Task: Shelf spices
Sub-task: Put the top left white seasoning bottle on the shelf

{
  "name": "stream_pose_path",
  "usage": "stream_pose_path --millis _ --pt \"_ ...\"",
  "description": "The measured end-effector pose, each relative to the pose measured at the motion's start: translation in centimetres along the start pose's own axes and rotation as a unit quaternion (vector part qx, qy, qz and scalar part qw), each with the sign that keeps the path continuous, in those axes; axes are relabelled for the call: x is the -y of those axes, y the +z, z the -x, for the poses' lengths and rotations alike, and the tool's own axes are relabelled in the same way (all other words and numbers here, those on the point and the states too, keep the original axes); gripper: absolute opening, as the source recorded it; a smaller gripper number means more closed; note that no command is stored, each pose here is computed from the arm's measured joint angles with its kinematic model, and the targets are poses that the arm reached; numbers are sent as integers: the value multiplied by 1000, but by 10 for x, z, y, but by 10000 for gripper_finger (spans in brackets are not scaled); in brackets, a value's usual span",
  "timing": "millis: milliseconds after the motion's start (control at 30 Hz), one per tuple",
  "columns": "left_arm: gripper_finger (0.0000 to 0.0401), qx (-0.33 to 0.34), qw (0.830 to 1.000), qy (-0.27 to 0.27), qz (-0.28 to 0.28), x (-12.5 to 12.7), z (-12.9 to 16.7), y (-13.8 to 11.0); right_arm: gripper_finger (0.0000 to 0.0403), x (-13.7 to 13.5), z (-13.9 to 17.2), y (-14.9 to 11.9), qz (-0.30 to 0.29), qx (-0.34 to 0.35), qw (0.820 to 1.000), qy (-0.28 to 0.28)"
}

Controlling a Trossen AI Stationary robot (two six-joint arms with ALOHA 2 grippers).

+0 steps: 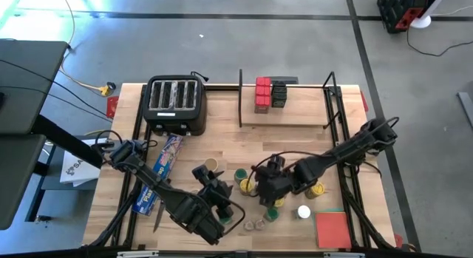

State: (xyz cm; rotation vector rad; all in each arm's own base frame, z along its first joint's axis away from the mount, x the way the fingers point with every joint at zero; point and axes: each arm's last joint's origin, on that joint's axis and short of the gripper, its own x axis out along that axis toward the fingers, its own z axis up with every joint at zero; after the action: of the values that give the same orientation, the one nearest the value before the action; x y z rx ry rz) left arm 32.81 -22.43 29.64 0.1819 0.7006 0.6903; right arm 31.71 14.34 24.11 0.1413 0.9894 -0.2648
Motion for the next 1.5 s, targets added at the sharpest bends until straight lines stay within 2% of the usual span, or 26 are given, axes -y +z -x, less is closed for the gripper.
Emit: stream_pose_path --millis 267,500,633,867,967,1133,1300,1500 --pt "268 2 1000 -3 2 1 3 -1 297 0 -14 -9 -52 -32 997 -40" --pt "268 2 1000 -3 2 1 2 -1 285 2 -16 -11 -54 -46 997 -33" --pt "268 2 1000 -2 3 1 2 -1 263 6 -21 -17 -24 -67 997 -32" --pt "268 2 1000 -2 3 1 2 -1 218 17 -26 -14 70 -88 993 -22" --pt "268 2 1000 -2 3 1 2 -1 208 22 -28 -11 131 -101 986 -4" --pt "268 1 1000 -3 3 1 2 -1 209 32 -29 -7 270 -125 954 35" --pt "268 1 1000 -3 2 1 2 -1 220 37 -29 -6 380 -131 914 49" --pt "268 0 1000 -4 3 1 2 -1 264 46 -29 -5 436 -162 884 47"
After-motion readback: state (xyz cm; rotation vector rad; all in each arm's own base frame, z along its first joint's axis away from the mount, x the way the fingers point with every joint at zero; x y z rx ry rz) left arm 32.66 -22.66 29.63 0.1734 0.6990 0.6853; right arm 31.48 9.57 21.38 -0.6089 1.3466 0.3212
